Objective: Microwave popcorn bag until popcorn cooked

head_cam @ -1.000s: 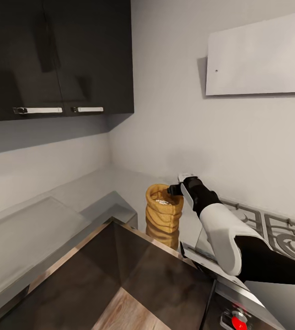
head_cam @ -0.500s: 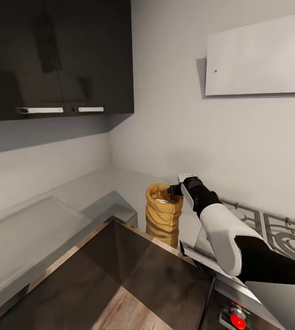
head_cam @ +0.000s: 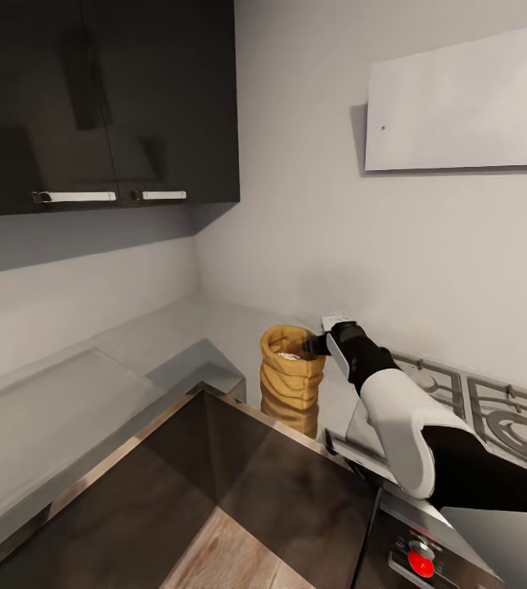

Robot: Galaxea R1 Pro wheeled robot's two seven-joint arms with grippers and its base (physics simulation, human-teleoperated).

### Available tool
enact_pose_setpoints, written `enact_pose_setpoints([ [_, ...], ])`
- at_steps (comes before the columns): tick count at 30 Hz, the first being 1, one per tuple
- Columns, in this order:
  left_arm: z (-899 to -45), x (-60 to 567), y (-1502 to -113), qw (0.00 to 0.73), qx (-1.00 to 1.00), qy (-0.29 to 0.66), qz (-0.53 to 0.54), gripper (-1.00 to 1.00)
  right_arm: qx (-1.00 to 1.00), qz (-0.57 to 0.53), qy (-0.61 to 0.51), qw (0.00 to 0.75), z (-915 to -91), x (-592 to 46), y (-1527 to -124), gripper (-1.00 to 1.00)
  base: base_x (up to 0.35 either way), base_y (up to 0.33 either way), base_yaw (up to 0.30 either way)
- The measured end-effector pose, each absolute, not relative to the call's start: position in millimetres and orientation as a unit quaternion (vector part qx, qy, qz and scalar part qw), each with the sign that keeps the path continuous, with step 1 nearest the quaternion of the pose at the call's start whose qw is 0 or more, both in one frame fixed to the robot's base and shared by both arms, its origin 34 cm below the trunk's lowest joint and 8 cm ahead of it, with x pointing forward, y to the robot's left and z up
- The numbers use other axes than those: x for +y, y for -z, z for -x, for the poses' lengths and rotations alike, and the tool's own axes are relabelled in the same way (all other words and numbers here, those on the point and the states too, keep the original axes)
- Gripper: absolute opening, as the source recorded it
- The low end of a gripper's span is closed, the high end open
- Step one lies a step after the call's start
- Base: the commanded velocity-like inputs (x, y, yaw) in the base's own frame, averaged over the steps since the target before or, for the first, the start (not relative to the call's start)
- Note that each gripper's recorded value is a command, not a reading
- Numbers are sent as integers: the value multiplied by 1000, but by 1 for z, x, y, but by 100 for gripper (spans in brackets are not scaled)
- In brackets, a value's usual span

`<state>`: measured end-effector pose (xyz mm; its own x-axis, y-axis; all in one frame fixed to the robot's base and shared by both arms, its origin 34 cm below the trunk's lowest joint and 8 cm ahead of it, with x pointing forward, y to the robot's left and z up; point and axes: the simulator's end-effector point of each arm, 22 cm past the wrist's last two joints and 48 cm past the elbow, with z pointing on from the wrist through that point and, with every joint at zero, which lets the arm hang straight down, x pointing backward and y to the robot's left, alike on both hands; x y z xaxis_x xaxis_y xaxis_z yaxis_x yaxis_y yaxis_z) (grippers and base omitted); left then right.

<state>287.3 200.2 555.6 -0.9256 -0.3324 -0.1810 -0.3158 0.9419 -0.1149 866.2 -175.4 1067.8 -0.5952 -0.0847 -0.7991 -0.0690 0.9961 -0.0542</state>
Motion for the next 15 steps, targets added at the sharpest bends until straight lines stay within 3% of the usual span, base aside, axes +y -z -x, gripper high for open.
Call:
enact_pose_setpoints([
  [15,-287,200,-556,100,980,42,165,100,899,41,15,436,-863,-190,-1046,100,0,0,0],
])
